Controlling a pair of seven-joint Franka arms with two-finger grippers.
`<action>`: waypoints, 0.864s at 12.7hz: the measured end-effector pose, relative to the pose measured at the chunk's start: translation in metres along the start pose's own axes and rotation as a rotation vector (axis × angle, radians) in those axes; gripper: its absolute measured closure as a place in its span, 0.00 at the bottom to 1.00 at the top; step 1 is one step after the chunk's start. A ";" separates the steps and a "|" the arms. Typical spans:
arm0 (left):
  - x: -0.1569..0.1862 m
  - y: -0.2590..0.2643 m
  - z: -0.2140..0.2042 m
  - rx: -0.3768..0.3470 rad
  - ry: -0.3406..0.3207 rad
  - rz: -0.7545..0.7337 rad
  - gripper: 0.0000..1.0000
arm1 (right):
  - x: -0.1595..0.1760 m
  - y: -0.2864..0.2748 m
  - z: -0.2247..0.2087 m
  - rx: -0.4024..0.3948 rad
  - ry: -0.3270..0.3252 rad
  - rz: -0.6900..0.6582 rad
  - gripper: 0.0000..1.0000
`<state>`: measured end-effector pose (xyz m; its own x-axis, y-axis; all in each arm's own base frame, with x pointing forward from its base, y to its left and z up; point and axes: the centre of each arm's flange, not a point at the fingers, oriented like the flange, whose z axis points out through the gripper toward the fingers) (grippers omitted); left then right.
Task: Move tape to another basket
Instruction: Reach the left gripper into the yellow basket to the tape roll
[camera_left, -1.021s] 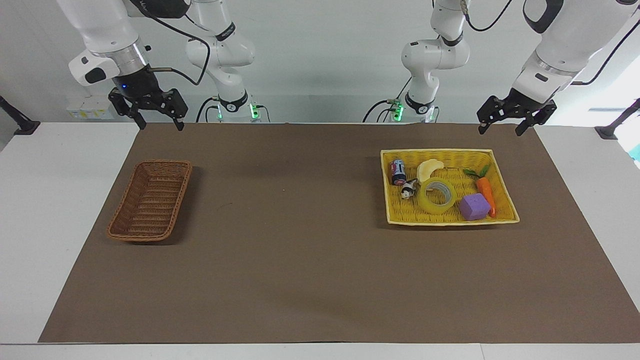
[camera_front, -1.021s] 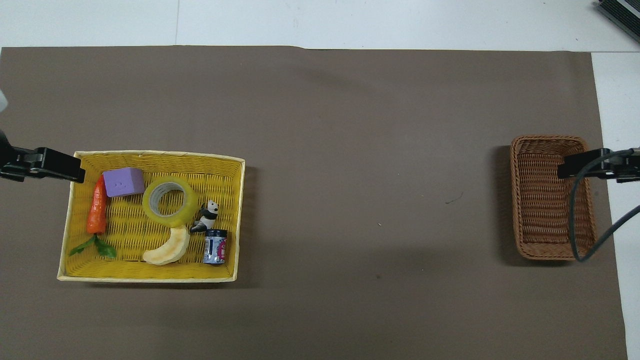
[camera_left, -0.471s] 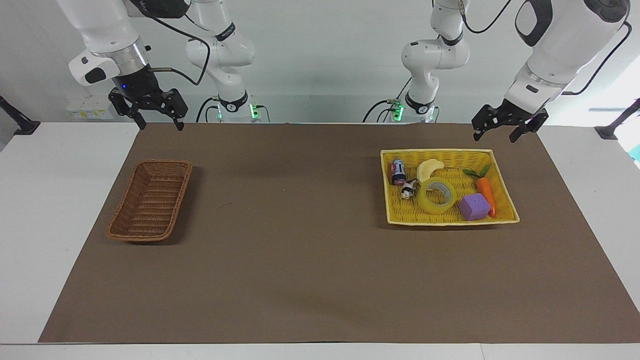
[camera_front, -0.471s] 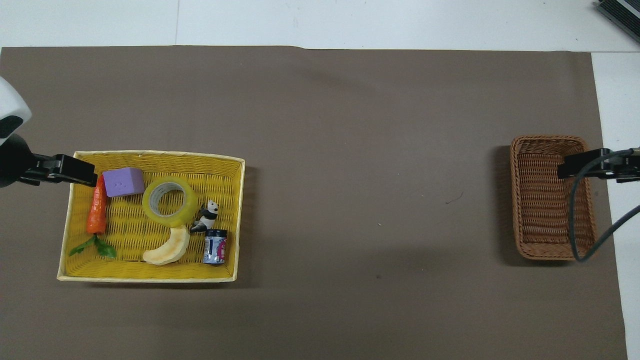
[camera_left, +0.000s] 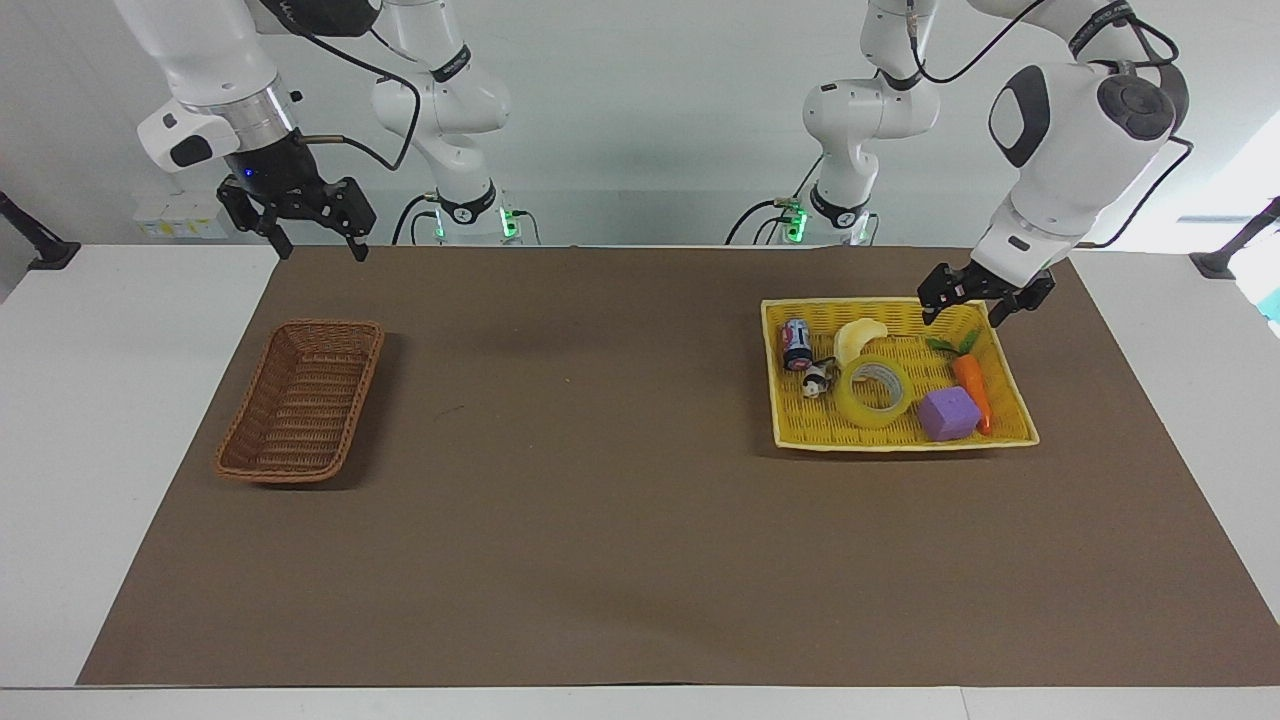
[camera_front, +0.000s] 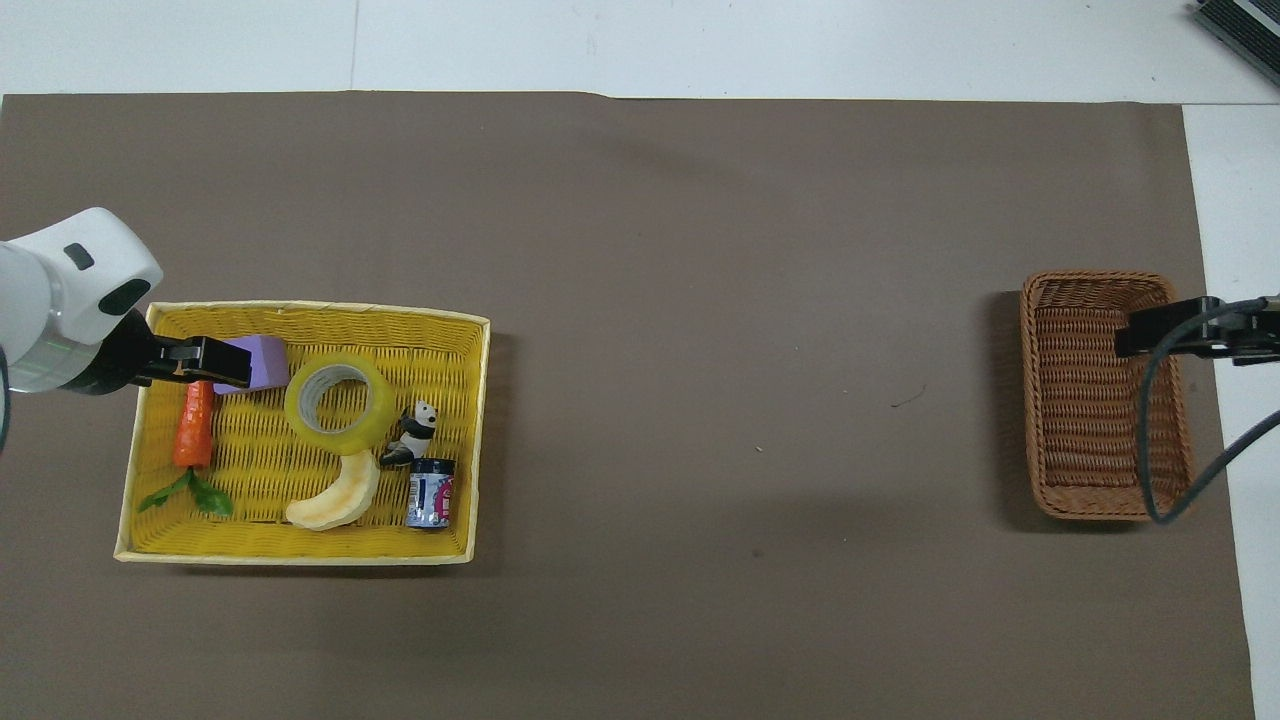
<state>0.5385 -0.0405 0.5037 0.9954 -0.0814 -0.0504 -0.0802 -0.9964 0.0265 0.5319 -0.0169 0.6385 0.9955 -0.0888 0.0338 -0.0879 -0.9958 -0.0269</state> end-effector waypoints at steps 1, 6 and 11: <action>0.000 -0.002 0.013 0.000 0.003 -0.007 0.00 | 0.000 0.000 0.000 0.000 0.000 0.000 0.00; 0.001 -0.009 0.065 -0.002 -0.029 -0.044 0.00 | 0.000 0.000 0.000 0.000 0.000 0.000 0.00; 0.005 -0.012 0.126 -0.006 -0.054 -0.059 0.00 | 0.000 0.000 0.000 0.000 0.000 0.000 0.00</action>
<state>0.5378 -0.0313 0.3772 0.9941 -0.0242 -0.1061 -0.0213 -0.9994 0.0281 0.5319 -0.0169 0.6385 0.9955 -0.0888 0.0338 -0.0879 -0.9958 -0.0269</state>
